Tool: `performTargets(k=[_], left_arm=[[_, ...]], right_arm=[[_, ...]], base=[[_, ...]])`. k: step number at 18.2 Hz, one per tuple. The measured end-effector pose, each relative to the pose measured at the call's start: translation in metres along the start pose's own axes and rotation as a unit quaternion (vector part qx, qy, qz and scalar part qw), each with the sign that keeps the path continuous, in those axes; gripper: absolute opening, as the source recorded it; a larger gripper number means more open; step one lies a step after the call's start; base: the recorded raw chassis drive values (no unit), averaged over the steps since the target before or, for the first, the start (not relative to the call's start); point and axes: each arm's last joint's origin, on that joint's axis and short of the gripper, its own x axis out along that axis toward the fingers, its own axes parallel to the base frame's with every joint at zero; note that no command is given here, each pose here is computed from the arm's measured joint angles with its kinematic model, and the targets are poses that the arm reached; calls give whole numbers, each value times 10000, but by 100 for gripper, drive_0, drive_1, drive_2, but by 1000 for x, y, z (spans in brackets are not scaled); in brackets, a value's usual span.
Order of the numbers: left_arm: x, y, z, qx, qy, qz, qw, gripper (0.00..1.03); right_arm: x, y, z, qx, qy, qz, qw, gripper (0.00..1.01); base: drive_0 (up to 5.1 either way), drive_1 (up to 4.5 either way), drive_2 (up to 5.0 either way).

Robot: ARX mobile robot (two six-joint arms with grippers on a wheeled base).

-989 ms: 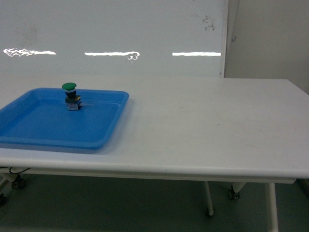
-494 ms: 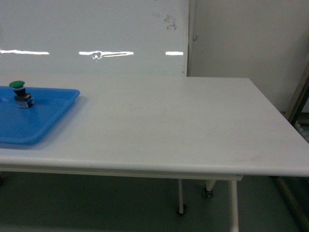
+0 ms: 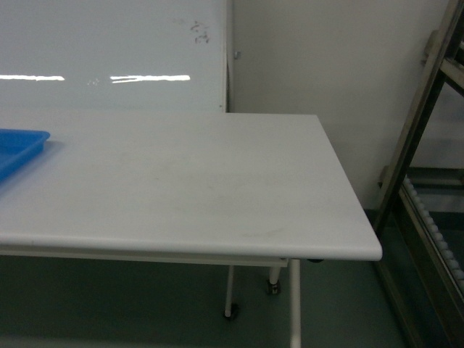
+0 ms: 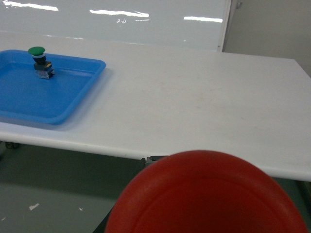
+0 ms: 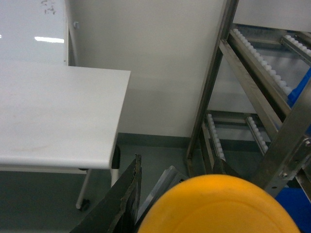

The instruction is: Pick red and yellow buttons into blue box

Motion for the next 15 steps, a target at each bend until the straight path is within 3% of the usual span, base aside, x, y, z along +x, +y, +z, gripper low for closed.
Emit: performTargets(k=[15], left_arm=[[0, 0, 0, -6, -14, -2, 10000, 25]], right_arm=[[0, 0, 0, 0, 0, 0, 10000, 40]], base=[[491, -245, -245]])
